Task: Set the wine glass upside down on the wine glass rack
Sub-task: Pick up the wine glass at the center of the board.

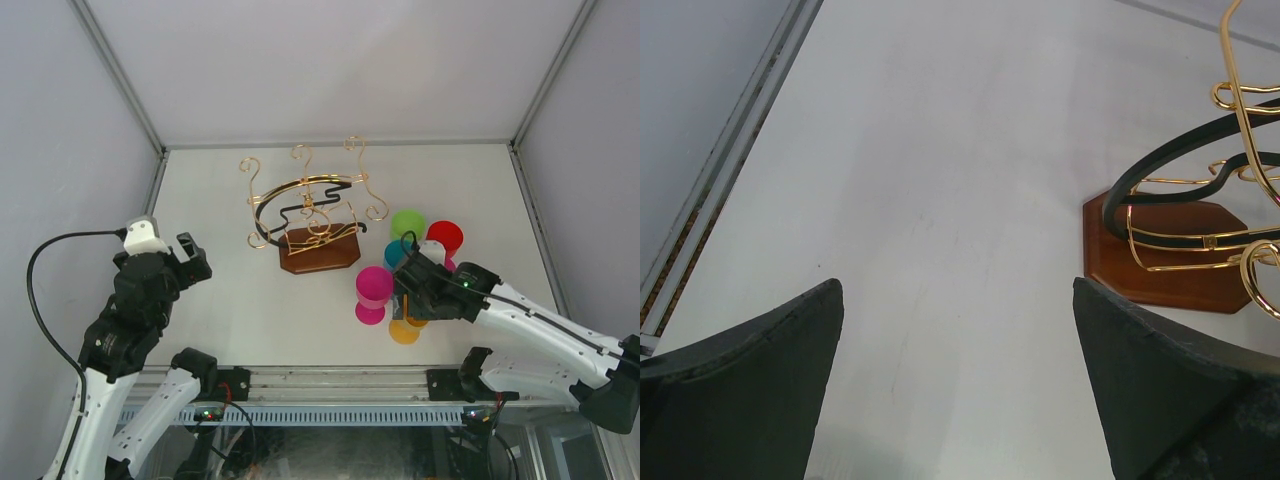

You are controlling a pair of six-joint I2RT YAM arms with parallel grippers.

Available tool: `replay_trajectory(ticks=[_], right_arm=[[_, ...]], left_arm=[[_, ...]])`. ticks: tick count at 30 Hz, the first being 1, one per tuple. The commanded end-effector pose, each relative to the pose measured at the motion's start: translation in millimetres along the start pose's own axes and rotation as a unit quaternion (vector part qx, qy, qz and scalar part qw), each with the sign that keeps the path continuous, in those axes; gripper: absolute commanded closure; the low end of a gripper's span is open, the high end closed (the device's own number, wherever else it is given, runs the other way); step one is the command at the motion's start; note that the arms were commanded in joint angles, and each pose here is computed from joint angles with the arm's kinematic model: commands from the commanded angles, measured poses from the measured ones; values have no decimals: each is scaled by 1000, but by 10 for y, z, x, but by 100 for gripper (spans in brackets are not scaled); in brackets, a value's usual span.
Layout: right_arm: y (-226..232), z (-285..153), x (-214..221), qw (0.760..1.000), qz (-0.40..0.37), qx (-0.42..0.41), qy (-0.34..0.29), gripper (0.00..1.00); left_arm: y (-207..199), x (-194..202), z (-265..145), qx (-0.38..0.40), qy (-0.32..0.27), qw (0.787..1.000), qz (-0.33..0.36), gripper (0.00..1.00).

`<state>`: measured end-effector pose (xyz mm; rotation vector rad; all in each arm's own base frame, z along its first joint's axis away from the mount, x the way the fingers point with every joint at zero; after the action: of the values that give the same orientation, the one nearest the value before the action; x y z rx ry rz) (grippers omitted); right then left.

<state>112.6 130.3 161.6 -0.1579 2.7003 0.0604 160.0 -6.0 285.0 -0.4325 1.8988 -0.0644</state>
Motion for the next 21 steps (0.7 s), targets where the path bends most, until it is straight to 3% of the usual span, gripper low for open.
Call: replay_trajectory(ticks=[1, 21], right_arm=[[-7, -79, 1, 1000, 4, -13, -13, 34], [-356, -964, 24, 996, -39, -71, -35, 39]], left_arm=[[-4, -5, 45, -4, -7, 1000, 0, 0], [2, -138, -247, 51, -46, 997, -28, 0]])
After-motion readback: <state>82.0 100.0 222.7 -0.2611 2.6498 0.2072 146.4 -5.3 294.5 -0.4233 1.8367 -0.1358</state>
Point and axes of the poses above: each gripper's point midway between its finger pads, its own z axis out along the fingers, its own y axis along the line the jaws close on, x = y × z, the point moved 4 cm from there along -z, back along the fingers, and after that the axes turned 6 degrees about -z, right-handed, at the moved point
